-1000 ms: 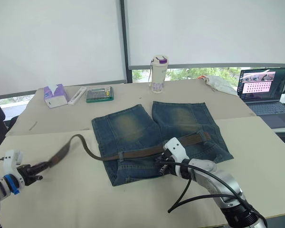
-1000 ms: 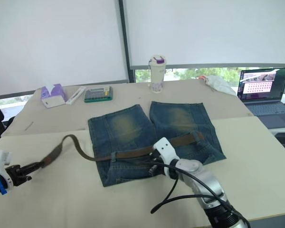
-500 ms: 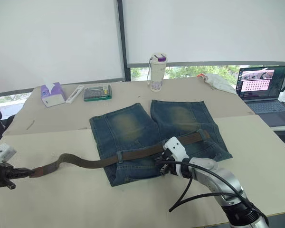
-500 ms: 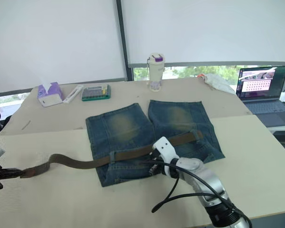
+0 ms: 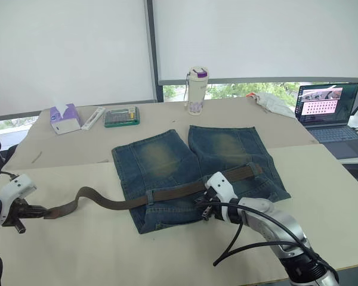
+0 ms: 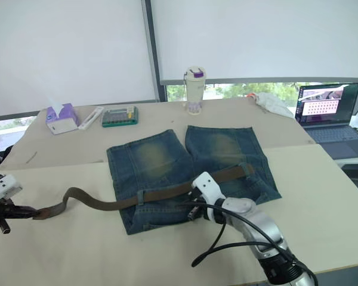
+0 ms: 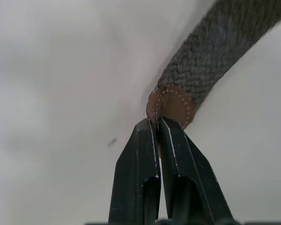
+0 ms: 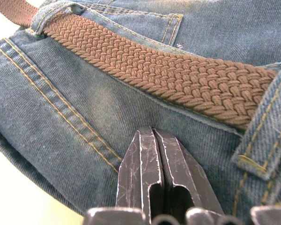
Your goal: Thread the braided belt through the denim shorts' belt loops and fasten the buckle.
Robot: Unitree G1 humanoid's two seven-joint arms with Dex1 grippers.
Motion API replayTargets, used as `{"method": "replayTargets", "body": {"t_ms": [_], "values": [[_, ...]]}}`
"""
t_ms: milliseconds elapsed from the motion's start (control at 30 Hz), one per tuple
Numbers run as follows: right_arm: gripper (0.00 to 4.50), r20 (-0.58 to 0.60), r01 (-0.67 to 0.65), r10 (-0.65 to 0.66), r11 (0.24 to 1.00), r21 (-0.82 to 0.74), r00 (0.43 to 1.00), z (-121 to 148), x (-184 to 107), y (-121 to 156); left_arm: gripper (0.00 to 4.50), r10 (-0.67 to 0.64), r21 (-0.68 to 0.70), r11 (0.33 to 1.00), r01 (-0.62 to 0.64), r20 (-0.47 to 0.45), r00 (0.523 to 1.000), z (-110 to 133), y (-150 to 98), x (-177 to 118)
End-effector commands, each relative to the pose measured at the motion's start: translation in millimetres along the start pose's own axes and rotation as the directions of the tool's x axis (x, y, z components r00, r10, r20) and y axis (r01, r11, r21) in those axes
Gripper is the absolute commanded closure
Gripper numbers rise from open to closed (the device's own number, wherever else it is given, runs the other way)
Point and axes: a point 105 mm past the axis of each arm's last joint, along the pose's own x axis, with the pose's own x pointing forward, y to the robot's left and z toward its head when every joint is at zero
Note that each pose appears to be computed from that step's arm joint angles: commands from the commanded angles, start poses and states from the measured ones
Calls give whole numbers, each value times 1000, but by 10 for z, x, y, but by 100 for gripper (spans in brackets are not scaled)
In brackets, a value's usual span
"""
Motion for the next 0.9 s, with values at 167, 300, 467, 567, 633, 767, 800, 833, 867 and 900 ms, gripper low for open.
{"method": "replayTargets", "body": {"t_ms": [167,300,467,567,633,767,800,833,867,900], "values": [[421,81,-14,17,999,-35,997,170,-124,39,415,210,125,970,-208,-4,978,217,232,169],[298,159,-59,71,995,-80,985,329,-433,157,283,147,-186,980,-75,411,900,795,265,-38],[121,206,17,-4,998,-65,979,425,-766,94,112,-35,-142,970,199,725,688,1520,-24,-276],[23,211,116,-98,991,-71,973,456,-887,-32,16,-203,5,946,324,788,582,1949,-633,-182],[23,194,172,-155,982,-75,969,430,-932,-110,16,-282,62,916,397,804,524,2152,-1070,-86],[23,117,268,-253,952,-146,960,351,-1031,-315,16,-341,57,874,482,778,527,2235,-1618,257],[23,99,283,-270,945,-161,958,343,-1054,-367,16,-356,54,865,499,766,535,2238,-1710,310],[23,75,293,-283,937,-189,956,368,-1096,-453,16,-362,58,872,485,744,562,2239,-1793,404],[23,62,296,-290,933,-206,955,390,-1124,-502,16,-361,62,881,469,729,581,2234,-1837,457],[23,32,309,-310,923,-229,950,449,-1178,-615,16,-343,44,893,448,713,612,2250,-1824,532]]}}
